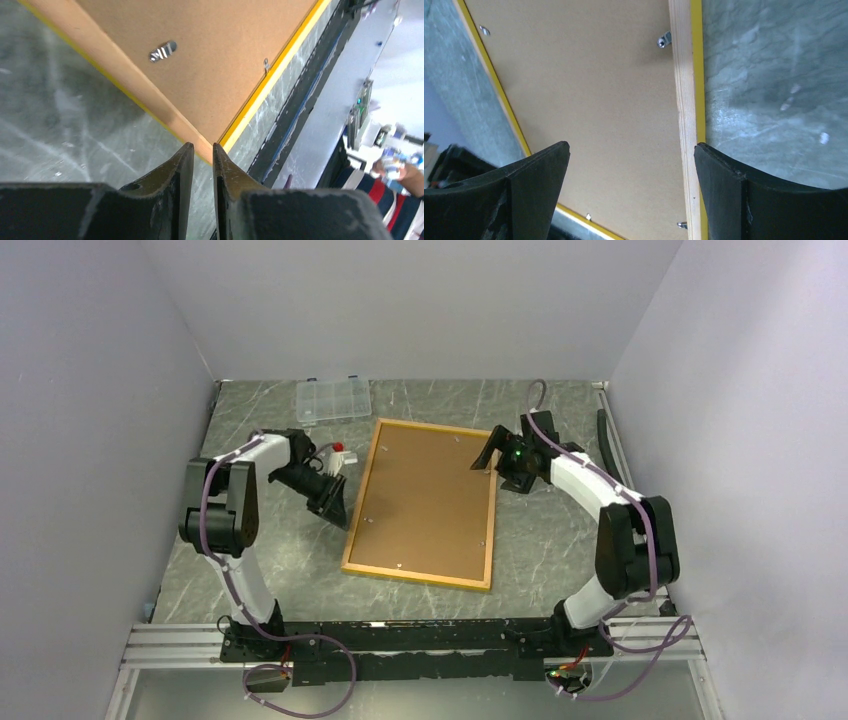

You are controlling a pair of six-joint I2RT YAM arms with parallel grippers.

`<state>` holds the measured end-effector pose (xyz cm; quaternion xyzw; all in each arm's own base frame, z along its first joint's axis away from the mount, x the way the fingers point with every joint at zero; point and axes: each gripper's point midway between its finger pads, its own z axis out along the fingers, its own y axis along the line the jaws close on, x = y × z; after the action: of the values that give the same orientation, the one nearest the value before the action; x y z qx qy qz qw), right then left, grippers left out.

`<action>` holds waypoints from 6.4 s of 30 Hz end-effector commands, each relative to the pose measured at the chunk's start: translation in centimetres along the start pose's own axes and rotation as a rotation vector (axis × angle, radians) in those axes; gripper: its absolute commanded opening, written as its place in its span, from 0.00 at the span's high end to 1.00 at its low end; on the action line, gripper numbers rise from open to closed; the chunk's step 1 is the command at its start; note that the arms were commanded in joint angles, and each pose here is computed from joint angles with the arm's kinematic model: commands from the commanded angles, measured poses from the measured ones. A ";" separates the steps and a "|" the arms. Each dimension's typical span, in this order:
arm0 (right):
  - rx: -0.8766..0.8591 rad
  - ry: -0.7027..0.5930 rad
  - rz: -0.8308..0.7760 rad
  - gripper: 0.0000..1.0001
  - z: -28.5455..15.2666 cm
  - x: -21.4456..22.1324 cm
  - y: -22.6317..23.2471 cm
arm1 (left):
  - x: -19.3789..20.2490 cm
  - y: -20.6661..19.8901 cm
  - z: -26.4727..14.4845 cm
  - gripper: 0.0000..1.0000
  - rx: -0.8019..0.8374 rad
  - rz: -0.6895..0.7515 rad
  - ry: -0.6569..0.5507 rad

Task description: Put the photo into the frame

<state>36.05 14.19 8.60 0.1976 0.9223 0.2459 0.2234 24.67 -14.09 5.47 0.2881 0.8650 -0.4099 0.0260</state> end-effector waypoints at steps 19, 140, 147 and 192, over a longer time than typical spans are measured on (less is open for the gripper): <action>-0.569 0.331 -0.498 0.15 4.8 18.0 23.2 | -4.3 3.9 0.3 0.74 0.120 -0.167 -0.180; -0.229 -0.103 -0.326 0.00 0.6 2.3 14.5 | -3.6 2.5 -1.2 0.85 0.026 -0.031 -0.132; 0.120 -0.249 -0.120 0.00 0.9 -6.0 0.4 | -1.2 3.2 0.9 0.86 -0.095 0.044 -0.006; -0.318 0.146 -0.057 0.13 1.8 15.9 16.7 | -6.2 1.5 3.5 0.64 0.194 -0.224 -0.150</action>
<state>27.07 32.30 8.75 0.0897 0.9192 0.3368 0.1834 28.88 -18.06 3.26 0.1725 0.8548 -0.4893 0.0099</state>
